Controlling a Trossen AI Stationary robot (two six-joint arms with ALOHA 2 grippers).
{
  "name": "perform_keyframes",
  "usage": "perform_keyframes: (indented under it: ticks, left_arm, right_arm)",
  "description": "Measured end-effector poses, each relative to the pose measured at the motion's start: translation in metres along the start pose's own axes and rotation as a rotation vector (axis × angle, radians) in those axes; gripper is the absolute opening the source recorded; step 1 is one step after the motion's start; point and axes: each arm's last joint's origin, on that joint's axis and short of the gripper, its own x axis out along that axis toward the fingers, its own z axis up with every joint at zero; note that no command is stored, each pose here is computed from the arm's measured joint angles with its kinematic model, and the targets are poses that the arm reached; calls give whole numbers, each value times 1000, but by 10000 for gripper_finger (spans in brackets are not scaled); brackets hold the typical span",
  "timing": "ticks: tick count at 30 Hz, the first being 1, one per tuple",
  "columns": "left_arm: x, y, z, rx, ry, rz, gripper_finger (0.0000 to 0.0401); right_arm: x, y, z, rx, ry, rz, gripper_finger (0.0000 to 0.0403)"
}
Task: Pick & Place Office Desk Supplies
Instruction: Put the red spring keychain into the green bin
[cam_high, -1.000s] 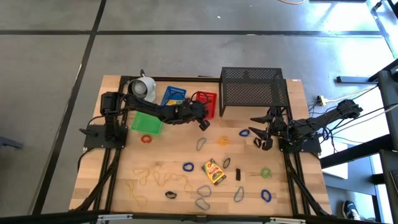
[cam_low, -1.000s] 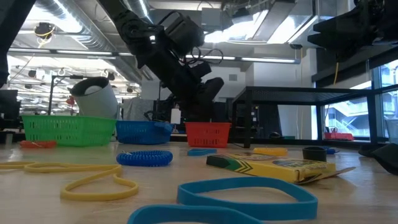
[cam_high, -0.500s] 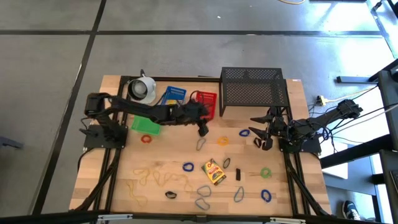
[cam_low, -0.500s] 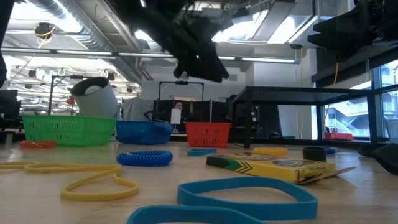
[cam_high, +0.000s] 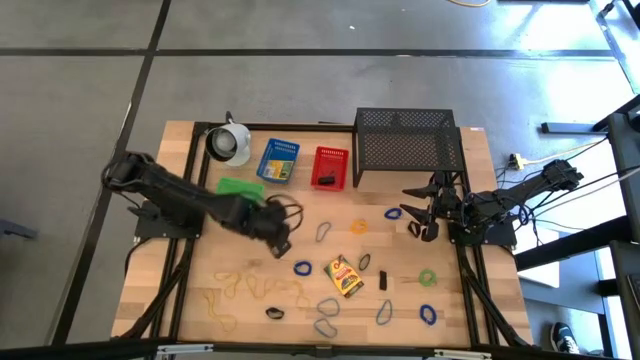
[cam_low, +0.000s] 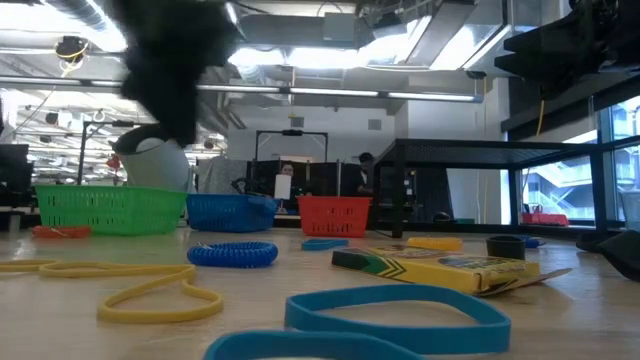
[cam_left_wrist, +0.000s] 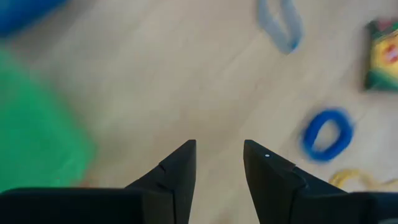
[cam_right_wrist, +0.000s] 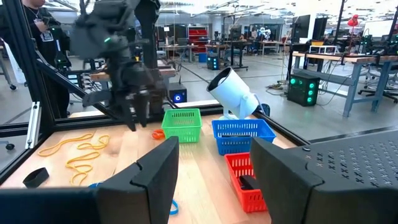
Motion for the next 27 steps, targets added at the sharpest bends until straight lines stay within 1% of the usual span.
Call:
perform_keyframes:
  ticks: [3, 6, 12, 14, 16, 20, 27]
  left_arm:
    - [-1, 1, -24, -92, 44, 65, 136]
    - [-6, 4, -40, -160, 58, 139, 153]
    - [-10, 15, -56, -307, 26, 323, 194]
    - [-9, 16, -60, -342, 27, 362, 204]
    - [-7, 16, -63, -349, 25, 400, 211]
    - [-3, 14, -64, -339, 24, 418, 218]
    - [5, 14, -62, -312, 23, 452, 219]
  right_arm:
    - [0, 0, 0, 0, 0, 0, 201]
    - [0, 0, 0, 0, 0, 0, 201]
    - [0, 0, 0, -1, 1, 0, 201]
    - [0, 0, 0, 0, 0, 0, 201]
    - [0, 0, 0, -1, 0, 0, 201]
    - [0, 0, 0, 0, 0, 0, 201]
    - [0, 0, 0, 0, 0, 0, 201]
